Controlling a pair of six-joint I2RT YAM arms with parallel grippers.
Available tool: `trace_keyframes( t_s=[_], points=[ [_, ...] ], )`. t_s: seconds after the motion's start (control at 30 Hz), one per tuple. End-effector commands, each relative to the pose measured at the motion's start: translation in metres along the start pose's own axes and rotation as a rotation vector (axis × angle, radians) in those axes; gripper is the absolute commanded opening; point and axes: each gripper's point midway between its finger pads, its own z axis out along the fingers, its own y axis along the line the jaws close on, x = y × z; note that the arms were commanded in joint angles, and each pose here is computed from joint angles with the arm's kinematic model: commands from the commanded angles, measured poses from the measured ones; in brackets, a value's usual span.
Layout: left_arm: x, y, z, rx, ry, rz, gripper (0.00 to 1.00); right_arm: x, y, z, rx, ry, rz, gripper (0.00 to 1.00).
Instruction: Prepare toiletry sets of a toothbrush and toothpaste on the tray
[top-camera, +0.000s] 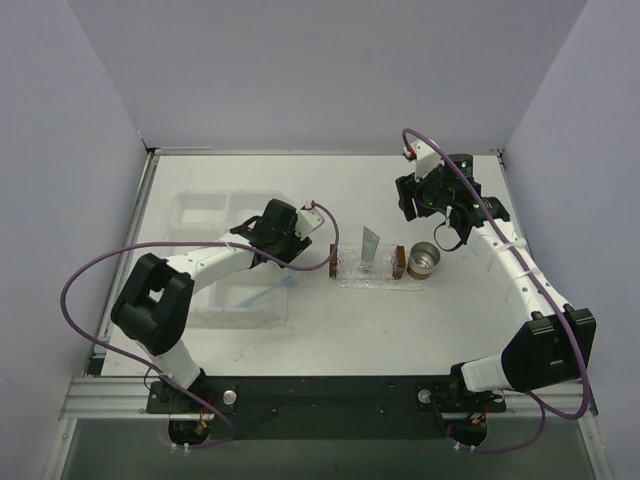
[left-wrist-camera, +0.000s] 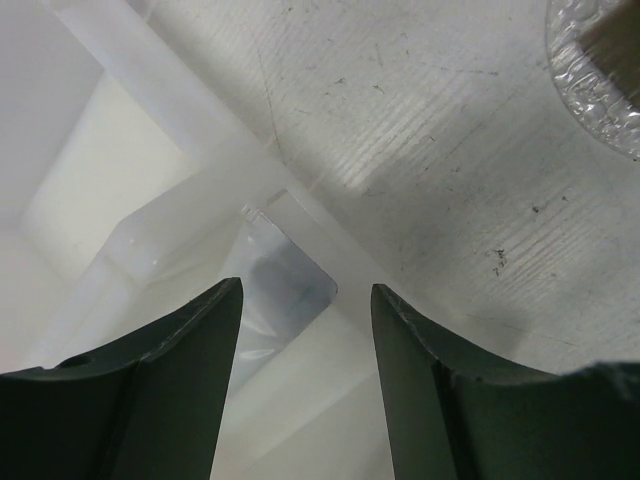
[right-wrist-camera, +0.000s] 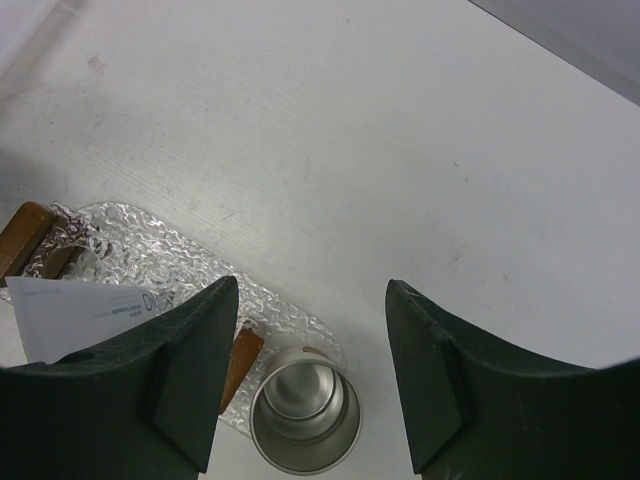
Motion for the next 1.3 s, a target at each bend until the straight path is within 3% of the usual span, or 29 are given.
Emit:
trace_keyframes(
  t_s=[0.0,0.33,1.07,1.27],
  points=[
    [-0.016,0.009,0.008,-0.063,-0.047,-0.023,0.64,-0.007,0.0,-0.007,0.001,-0.033,0.008,0.56],
    [-0.014,0.01,0.011,-0.068,-0.039,-0.02,0.59,0.001,0.001,-0.004,0.0,-0.018,0.007,0.56],
    [-0.021,0.017,-0.001,-0.083,-0.044,0.003,0.0,0.002,0.005,-0.005,-0.018,-0.018,0.021,0.56],
    [-0.027,0.019,-0.008,-0.087,-0.057,0.008,0.0,0.001,0.005,-0.007,-0.019,-0.017,0.024,0.56]
  ],
)
